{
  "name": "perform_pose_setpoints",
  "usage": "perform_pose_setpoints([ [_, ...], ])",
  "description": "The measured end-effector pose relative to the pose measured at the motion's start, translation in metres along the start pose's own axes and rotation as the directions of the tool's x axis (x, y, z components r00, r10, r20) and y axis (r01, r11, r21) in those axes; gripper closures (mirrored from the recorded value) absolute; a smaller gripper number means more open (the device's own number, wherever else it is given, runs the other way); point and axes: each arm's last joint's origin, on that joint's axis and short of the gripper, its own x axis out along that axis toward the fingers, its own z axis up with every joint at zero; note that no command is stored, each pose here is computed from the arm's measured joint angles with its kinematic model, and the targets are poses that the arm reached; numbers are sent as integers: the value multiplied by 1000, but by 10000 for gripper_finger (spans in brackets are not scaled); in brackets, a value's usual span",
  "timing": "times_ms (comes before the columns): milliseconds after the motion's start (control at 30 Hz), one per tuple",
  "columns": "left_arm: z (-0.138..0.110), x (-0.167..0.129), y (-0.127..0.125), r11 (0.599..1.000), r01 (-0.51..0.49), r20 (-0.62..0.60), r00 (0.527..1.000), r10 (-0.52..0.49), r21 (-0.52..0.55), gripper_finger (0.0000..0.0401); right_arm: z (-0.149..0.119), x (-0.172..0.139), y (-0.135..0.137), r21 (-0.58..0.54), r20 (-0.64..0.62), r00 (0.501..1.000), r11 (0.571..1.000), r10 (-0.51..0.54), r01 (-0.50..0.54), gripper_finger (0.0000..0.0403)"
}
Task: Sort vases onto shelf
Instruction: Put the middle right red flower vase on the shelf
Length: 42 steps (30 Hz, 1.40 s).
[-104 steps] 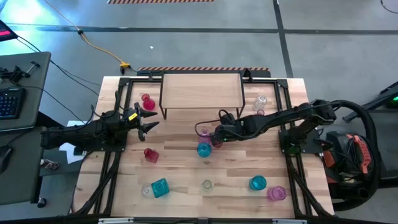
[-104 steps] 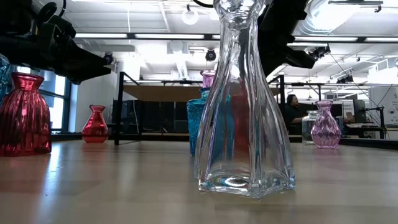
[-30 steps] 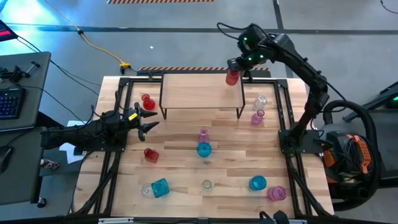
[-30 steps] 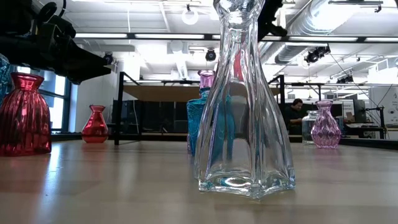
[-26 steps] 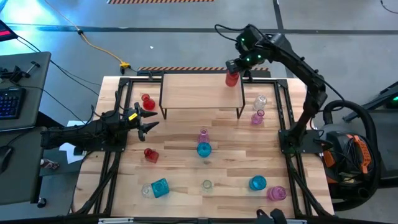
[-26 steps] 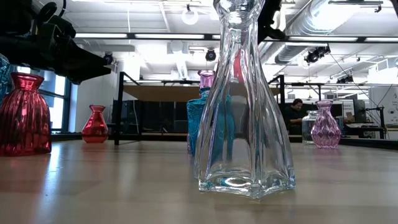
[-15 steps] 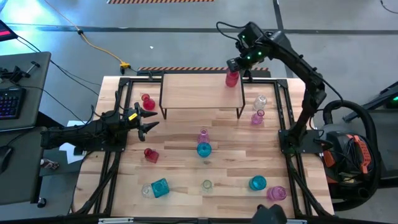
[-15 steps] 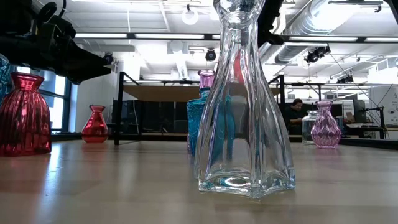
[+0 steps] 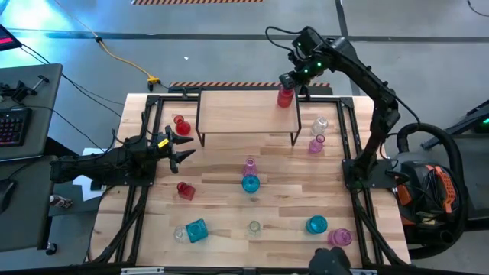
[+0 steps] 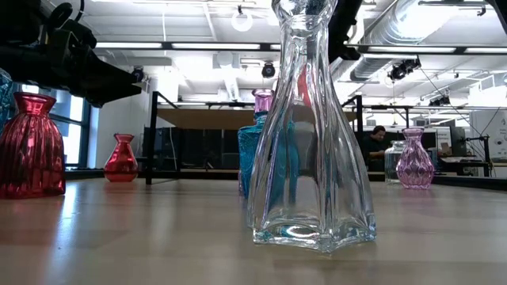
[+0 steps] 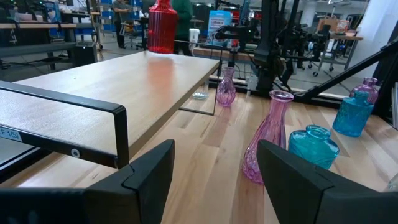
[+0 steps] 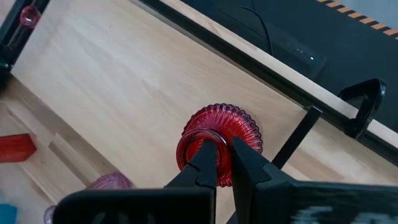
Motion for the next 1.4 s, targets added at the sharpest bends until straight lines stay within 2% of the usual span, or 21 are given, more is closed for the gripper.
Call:
perform_pose_setpoints([
  [367,0,0,0,1000,0,-1,1000,0,0,180,5,7,-2,-36,3,1000,999,9,-8,403],
  [1233,0,0,0,1000,0,0,1000,0,0,180,7,6,-9,-18,11,1000,1000,14,-14,402],
  [1400,0,0,0,1000,0,0,1000,0,0,180,8,12,-10,-8,-10,1000,1000,9,-9,385],
])
